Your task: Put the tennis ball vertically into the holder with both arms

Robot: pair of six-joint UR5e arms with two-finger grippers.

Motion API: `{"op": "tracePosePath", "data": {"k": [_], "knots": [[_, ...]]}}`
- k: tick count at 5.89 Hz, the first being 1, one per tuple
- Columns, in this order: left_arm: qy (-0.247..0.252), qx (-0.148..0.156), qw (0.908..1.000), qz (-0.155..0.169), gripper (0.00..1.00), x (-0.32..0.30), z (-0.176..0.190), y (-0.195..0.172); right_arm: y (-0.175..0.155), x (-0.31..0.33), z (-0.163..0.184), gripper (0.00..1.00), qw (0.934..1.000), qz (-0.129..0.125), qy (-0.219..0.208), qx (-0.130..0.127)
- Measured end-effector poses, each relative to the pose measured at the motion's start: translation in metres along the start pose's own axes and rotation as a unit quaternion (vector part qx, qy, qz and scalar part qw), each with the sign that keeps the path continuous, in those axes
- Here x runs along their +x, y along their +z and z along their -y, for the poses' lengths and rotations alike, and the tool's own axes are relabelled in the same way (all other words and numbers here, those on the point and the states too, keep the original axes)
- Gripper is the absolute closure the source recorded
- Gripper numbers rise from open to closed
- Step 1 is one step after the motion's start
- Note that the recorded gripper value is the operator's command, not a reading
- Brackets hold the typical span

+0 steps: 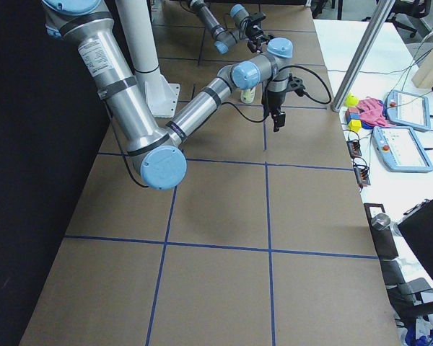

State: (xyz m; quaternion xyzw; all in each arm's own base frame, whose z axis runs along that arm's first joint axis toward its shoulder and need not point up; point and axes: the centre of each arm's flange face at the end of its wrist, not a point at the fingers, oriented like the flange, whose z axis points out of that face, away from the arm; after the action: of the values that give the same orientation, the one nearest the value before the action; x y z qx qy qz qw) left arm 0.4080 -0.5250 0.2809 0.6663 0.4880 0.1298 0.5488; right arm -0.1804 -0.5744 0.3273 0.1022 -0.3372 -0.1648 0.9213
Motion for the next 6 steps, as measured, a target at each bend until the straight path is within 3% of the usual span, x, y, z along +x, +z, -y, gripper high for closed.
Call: {"op": "tracePosePath", "data": {"k": [1, 3, 4, 6], "knots": [[0.006, -0.028, 0.9992, 0.027, 0.10, -0.030, -0.013, -0.016, -0.002, 0.057, -0.024, 0.00, 0.9998, 0.001, -0.018, -0.007], [0.013, -0.122, 0.9903, 0.066, 0.09, -0.108, -0.019, -0.046, -0.007, 0.152, -0.080, 0.00, 0.9988, 0.007, -0.045, -0.016], [0.006, -0.178, 0.9808, 0.079, 0.00, -0.160, -0.011, -0.070, -0.009, 0.192, -0.112, 0.00, 0.9987, 0.007, -0.046, -0.019], [0.032, -0.263, 0.9608, 0.080, 0.00, -0.236, -0.001, -0.128, 0.004, 0.242, -0.171, 0.00, 0.9993, 0.004, -0.031, -0.020]]}}
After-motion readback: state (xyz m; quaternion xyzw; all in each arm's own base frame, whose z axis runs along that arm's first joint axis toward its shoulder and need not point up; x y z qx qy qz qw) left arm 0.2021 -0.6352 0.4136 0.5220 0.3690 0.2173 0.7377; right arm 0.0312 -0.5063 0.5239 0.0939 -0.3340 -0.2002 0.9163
